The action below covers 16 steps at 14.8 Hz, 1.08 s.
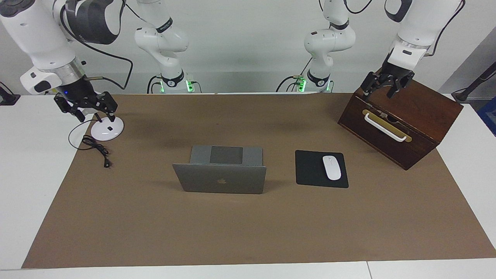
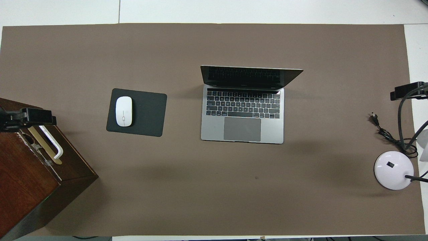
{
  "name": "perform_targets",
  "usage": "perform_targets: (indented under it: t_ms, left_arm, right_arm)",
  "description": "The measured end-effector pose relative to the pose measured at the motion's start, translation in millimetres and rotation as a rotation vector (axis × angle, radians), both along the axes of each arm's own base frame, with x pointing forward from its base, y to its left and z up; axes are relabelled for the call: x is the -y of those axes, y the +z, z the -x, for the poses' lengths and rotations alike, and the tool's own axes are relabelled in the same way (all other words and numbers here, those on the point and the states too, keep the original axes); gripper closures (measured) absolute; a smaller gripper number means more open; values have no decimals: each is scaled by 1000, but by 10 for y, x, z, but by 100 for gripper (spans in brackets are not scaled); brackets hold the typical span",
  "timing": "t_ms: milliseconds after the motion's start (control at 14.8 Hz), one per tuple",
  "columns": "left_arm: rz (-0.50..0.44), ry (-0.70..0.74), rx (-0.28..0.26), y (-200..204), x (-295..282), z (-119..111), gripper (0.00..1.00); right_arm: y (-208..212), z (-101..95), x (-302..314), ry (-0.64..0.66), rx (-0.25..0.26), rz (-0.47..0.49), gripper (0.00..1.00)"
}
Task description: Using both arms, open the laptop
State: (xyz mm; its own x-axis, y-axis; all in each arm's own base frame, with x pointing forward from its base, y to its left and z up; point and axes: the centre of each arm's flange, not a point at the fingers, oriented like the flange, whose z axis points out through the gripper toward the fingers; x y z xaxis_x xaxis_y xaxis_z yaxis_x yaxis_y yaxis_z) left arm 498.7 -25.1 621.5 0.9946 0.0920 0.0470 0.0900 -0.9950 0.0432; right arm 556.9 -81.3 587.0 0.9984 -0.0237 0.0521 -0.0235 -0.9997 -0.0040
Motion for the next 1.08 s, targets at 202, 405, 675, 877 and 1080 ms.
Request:
perform_targets:
  t_ms: [202, 405, 675, 877, 1080]
  left_arm:
    - [3, -3, -12, 16, 2, -75, 0]
    - [3, -7, -30, -49, 20, -100, 0]
    - [11, -7, -65, -236, -3, -195, 0]
    - [28, -1, -79, -350, -95, -271, 0]
    - [31, -6, -83, -365, -101, -277, 0]
  right_arm:
    - [-10, 12, -3, 0, -24, -4, 0]
    - [-27, 13, -3, 0, -36, -5, 0]
    - [-20, 11, -3, 0, -35, -5, 0]
    - [21, 7, -2, 0, -28, -4, 0]
    - [43, 10, -3, 1, -28, -4, 0]
